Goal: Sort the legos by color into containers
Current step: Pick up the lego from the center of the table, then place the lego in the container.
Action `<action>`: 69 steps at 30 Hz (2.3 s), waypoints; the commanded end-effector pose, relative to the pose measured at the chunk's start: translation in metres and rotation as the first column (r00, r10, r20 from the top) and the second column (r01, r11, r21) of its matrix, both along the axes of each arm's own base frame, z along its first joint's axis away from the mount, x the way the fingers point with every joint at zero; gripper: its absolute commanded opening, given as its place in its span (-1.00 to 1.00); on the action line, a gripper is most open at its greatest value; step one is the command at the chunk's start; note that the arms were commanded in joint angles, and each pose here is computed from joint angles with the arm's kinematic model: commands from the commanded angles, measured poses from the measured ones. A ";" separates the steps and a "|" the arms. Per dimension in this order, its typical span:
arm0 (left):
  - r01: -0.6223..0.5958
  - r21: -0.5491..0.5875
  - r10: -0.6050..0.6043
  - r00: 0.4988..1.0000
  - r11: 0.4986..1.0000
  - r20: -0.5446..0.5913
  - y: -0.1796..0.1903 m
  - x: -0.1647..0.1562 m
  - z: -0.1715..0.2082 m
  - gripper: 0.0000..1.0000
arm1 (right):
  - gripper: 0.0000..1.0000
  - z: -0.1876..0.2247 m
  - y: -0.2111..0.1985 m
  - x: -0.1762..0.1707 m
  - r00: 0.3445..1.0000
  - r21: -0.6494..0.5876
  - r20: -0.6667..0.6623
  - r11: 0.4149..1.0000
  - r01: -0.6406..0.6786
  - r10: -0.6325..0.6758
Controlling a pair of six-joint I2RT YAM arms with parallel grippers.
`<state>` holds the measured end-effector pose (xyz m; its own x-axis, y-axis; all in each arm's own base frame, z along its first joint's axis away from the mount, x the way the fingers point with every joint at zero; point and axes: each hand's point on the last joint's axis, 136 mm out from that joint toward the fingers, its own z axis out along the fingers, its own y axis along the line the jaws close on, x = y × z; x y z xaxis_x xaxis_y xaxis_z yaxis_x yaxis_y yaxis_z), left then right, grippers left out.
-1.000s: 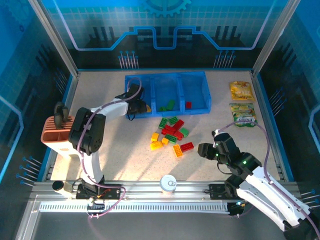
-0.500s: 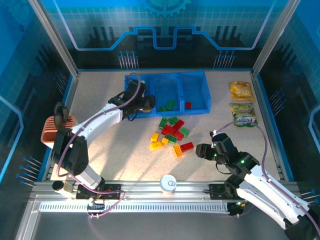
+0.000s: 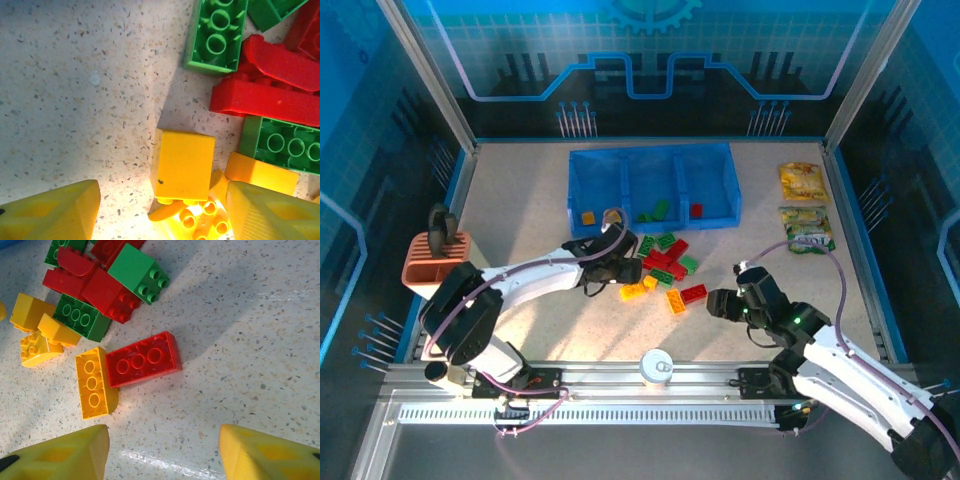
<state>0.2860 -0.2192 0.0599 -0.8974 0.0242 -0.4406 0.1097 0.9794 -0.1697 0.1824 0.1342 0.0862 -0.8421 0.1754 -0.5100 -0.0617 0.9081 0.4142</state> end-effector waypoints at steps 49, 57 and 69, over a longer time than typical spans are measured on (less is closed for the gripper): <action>-0.251 -0.010 0.249 0.952 0.968 0.179 0.087 0.164 0.064 -0.21 | 0.21 0.004 -0.006 -0.016 1.000 0.018 0.021 1.000 0.007 -0.007; -0.257 -0.022 0.257 0.949 0.966 0.183 0.088 0.178 0.074 0.31 | 0.21 0.005 -0.015 -0.023 0.999 0.015 0.024 1.000 0.022 -0.023; -0.092 -0.070 0.106 0.967 0.993 0.231 0.057 0.091 0.107 0.56 | 0.24 0.004 -0.002 -0.016 1.000 0.026 0.020 1.000 -0.001 0.001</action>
<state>0.4065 -0.1525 0.1812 -0.7267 -0.1555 -0.6692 -0.0067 0.9756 -0.2194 0.1646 0.1260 0.0904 -0.8331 0.1917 -0.5188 -0.0596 0.9015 0.4287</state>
